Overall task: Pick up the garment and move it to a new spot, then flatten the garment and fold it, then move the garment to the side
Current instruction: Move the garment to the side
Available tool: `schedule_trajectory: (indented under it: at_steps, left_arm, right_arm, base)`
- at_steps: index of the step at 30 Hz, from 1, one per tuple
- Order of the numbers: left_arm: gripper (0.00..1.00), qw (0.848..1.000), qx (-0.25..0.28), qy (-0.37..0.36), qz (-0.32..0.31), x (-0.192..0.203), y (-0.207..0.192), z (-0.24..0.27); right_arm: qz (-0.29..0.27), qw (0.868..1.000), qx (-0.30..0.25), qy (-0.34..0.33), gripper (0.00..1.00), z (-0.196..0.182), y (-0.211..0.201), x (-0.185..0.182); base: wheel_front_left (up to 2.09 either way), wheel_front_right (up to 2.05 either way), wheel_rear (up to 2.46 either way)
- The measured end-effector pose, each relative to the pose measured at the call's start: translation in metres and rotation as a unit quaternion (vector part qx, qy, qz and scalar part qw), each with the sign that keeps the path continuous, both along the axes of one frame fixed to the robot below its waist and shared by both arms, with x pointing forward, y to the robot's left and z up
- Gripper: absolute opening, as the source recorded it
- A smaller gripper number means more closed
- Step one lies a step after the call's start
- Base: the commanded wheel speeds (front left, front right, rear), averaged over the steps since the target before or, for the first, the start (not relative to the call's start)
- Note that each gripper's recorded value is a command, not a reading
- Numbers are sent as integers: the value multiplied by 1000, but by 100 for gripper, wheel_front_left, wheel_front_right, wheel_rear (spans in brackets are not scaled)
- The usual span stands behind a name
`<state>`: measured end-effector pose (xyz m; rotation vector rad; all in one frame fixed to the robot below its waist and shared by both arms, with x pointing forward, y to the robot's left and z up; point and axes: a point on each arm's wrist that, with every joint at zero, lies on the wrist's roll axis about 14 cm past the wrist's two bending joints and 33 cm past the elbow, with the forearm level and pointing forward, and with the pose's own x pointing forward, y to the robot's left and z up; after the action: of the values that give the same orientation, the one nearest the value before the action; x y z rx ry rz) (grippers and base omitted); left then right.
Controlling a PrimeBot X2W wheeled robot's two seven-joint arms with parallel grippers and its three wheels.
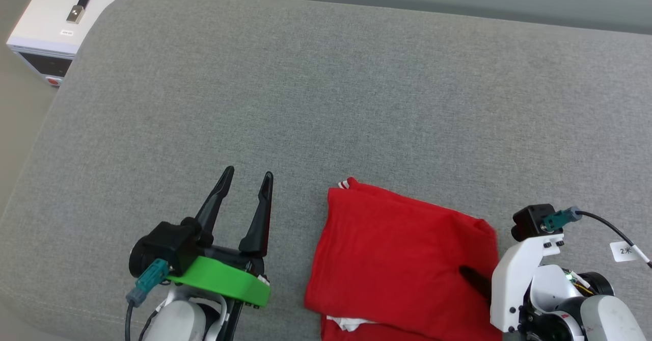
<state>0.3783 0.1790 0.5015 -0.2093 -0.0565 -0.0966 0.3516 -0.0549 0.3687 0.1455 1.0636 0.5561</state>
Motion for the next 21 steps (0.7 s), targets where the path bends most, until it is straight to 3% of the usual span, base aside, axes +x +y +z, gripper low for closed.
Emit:
schedule_trajectory:
  at_steps: [6, 12, 21]
  left_arm:
    - [100, 1000, 1, -6, -7, 1, -3, 4]
    - [100, 999, 0, -15, -28, 5, -16, 8]
    - [100, 995, -10, -28, -100, 18, -62, 14]
  right_arm:
    - [3, 1000, -3, -31, 0, 6, -4, 4]
    - [44, 995, -41, -80, 0, 20, -20, 3]
    - [87, 963, -192, -166, 0, 57, -108, 16]
  base:
    - [0, 0, 0]
    - [0, 0, 0]
    - [0, 0, 0]
